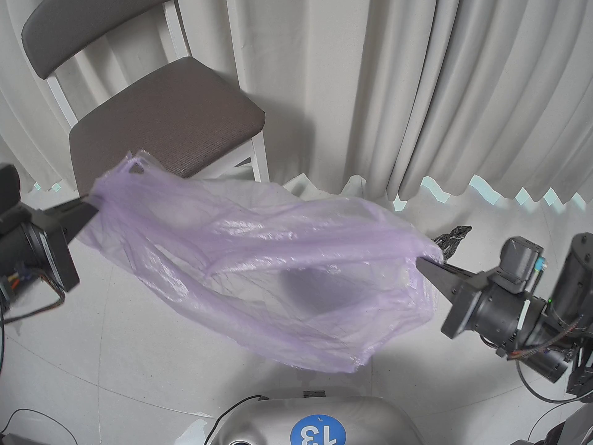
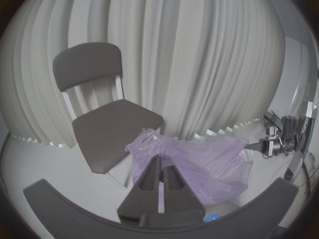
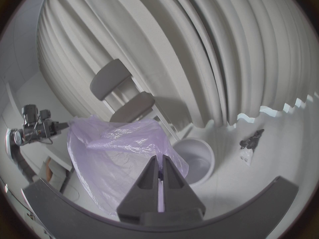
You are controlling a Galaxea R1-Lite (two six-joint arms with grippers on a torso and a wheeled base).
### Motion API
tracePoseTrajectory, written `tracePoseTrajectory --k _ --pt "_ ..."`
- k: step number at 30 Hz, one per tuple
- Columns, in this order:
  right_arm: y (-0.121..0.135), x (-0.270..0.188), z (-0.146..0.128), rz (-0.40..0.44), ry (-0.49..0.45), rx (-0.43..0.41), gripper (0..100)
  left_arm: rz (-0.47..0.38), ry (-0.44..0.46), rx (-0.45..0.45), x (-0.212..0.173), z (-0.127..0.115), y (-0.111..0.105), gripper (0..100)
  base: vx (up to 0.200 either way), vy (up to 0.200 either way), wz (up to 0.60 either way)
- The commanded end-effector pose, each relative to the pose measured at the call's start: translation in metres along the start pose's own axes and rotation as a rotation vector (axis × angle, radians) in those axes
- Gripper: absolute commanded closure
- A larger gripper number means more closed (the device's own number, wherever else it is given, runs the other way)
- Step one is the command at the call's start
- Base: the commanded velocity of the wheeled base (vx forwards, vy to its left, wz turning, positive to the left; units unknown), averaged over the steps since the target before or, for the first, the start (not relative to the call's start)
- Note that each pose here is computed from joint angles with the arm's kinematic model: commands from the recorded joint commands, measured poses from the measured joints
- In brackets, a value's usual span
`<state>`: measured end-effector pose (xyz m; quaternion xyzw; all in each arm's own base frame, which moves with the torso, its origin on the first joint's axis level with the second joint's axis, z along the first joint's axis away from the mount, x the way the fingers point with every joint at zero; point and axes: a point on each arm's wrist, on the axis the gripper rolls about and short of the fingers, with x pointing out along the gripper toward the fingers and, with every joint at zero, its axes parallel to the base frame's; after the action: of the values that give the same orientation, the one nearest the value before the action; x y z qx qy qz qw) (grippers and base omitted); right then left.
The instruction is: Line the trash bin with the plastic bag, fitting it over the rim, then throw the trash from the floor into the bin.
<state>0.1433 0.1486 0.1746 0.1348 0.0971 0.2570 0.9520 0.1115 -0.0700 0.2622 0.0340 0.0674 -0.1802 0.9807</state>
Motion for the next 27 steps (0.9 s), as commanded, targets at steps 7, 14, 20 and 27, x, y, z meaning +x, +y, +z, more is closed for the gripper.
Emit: tracePoseTrajectory --k 7,14,20,27 --pt "0.000 -0.056 0.033 0.125 0.087 -0.073 100 -0.293 0.125 -0.093 0.027 -0.043 -0.033 100 0.000 0.000 0.00" --pt "0.012 -0.020 0.023 0.189 0.176 -0.113 100 -0.392 0.089 -0.102 0.074 -0.057 -0.075 100 0.000 0.000 0.00" --pt "0.018 0.028 0.005 0.218 0.170 -0.061 100 -0.483 0.008 -0.182 0.096 -0.065 -0.110 100 0.000 0.000 0.00" --pt "0.021 0.071 -0.023 0.221 0.109 0.065 100 -0.517 -0.110 -0.309 0.117 -0.090 -0.137 100 0.000 0.000 0.00"
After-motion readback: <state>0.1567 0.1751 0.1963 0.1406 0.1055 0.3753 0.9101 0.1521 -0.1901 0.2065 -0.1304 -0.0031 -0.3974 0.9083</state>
